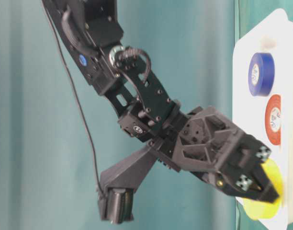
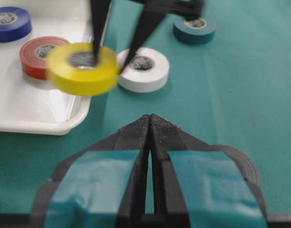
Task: Put the tape into the white case with the right arm.
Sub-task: 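Lift the yellow roll and carry it into the white tray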
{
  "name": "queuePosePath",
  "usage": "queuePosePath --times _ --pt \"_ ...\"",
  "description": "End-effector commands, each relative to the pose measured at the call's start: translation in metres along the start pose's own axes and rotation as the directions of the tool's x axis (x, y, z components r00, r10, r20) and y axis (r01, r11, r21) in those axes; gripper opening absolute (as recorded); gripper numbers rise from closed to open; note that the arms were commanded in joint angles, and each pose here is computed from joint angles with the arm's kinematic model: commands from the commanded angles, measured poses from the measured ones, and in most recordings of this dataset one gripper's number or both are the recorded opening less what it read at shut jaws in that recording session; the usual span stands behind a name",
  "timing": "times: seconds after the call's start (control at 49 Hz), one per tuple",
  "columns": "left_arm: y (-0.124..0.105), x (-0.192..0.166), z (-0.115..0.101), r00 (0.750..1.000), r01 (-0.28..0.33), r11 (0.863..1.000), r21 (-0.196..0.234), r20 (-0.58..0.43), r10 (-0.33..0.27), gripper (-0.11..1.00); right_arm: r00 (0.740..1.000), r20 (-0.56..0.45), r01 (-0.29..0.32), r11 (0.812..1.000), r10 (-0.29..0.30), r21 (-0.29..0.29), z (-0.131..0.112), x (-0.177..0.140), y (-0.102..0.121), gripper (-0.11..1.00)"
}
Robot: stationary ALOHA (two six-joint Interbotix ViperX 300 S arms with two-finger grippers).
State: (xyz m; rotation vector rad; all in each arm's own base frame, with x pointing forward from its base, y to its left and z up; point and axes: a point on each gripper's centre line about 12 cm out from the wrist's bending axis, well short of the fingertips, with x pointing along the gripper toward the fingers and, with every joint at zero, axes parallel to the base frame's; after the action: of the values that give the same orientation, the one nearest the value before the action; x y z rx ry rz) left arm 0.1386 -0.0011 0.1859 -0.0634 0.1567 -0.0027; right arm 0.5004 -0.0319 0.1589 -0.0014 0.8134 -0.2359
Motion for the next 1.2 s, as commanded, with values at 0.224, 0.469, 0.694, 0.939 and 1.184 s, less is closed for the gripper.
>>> queuePosePath --times 0.224,0.469,0.694,0.939,1.184 --pt "0.000 0.001 0.004 1.000 -0.003 1.000 -0.002 0.008 0.003 0.00 0.998 0.055 0.035 0.999 -0.037 0.032 0.017 -0.012 -0.034 0.01" --pt "0.000 0.001 0.004 1.000 -0.003 1.000 -0.002 0.008 0.003 0.00 0.998 0.037 0.045 0.999 -0.046 0.013 0.009 0.002 -0.040 0.01" --pt "0.000 0.001 0.004 1.000 -0.003 1.000 -0.002 0.008 0.003 0.00 0.999 0.024 0.046 0.999 -0.047 0.015 0.004 0.004 -0.040 0.46" --pt "0.000 -0.001 0.005 1.000 -0.002 1.000 -0.002 0.023 0.002 0.00 0.999 0.040 0.035 0.999 -0.036 0.016 0.005 0.004 -0.039 0.67" --pt "0.000 -0.003 0.001 1.000 -0.001 1.000 -0.004 0.015 0.002 0.00 0.998 0.058 0.030 0.999 -0.031 0.023 0.006 -0.015 -0.041 0.66"
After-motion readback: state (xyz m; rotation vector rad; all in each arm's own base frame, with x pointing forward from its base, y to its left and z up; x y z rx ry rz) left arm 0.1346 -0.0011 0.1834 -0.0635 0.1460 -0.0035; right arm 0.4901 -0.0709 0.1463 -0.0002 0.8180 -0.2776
